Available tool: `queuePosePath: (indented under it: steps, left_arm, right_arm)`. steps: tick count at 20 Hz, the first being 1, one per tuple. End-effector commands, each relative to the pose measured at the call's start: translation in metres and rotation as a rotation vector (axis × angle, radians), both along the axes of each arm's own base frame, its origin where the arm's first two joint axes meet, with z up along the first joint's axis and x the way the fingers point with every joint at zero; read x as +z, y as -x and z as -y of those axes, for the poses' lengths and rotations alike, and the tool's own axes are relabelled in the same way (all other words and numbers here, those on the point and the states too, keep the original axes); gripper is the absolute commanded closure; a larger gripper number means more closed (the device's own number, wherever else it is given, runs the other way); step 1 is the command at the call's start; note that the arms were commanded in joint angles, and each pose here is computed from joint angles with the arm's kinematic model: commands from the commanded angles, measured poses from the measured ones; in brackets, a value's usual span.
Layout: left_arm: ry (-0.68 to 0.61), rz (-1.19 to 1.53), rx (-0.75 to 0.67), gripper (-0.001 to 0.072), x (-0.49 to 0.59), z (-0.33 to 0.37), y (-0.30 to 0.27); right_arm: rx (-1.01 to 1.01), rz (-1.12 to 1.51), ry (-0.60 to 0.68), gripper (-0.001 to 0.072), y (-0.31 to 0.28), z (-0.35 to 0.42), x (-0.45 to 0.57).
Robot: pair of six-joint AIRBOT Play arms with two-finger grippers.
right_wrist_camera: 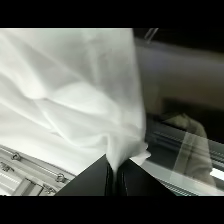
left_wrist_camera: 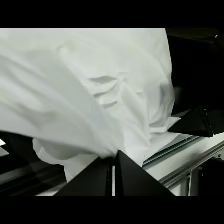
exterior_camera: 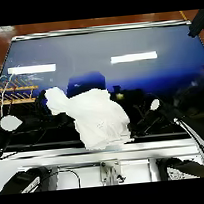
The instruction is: Fold the shirts.
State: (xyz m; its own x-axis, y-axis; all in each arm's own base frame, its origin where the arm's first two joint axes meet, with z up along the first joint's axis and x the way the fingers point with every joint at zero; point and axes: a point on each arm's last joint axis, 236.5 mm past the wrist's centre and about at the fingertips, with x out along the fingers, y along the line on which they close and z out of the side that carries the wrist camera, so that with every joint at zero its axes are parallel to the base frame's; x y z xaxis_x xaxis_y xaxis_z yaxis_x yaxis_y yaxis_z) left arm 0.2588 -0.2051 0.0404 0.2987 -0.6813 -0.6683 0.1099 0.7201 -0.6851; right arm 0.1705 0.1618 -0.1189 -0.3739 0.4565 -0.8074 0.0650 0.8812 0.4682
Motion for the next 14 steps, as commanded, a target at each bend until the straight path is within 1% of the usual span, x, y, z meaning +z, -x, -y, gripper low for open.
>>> queuePosePath:
  steps: [1,3,5,6,7,8,9,11,13,14]
  left_arm:
    - [-0.005,0.204,-0.033,0.0676,0.048,0.002,-0.025]
    - [0.006,0.426,-0.067,0.0676,0.124,0.006,-0.044]
    - [0.028,0.708,-0.084,0.0676,0.235,0.008,-0.05]
    - [0.043,0.859,-0.079,0.0676,0.297,0.006,-0.044]
    - [0.068,1.019,-0.055,0.0675,0.364,0.0,-0.03]
    - [0.092,1.16,-0.019,0.0675,0.421,-0.009,-0.012]
    - [0.114,1.293,0.017,0.0675,0.473,-0.019,0.012]
    - [0.139,1.461,0.046,0.0676,0.534,-0.033,0.059]
    - [0.19,1.486,0.074,0.0676,0.556,-0.04,0.082]
    - [0.214,1.464,0.077,0.0675,0.556,-0.04,0.085]
  right_arm:
    - [0.079,0.103,-0.036,0.0638,-0.018,-0.008,0.021]
    - [0.127,0.319,-0.025,0.0638,-0.064,-0.006,0.068]
    - [0.164,0.694,0.038,0.0638,-0.128,0.006,0.165]
    - [0.163,0.898,0.091,0.0637,-0.154,0.018,0.226]
    - [0.13,1.133,0.171,0.0637,-0.174,0.038,0.303]
    - [0.053,1.35,0.252,0.0637,-0.183,0.061,0.38]
    - [-0.054,1.547,0.317,0.0637,-0.177,0.085,0.457]
    - [-0.274,1.876,0.386,0.0637,-0.127,0.131,0.591]
    - [-0.369,2.047,0.4,0.0638,-0.07,0.155,0.657]
    - [-0.397,2.087,0.401,0.0638,-0.05,0.162,0.672]
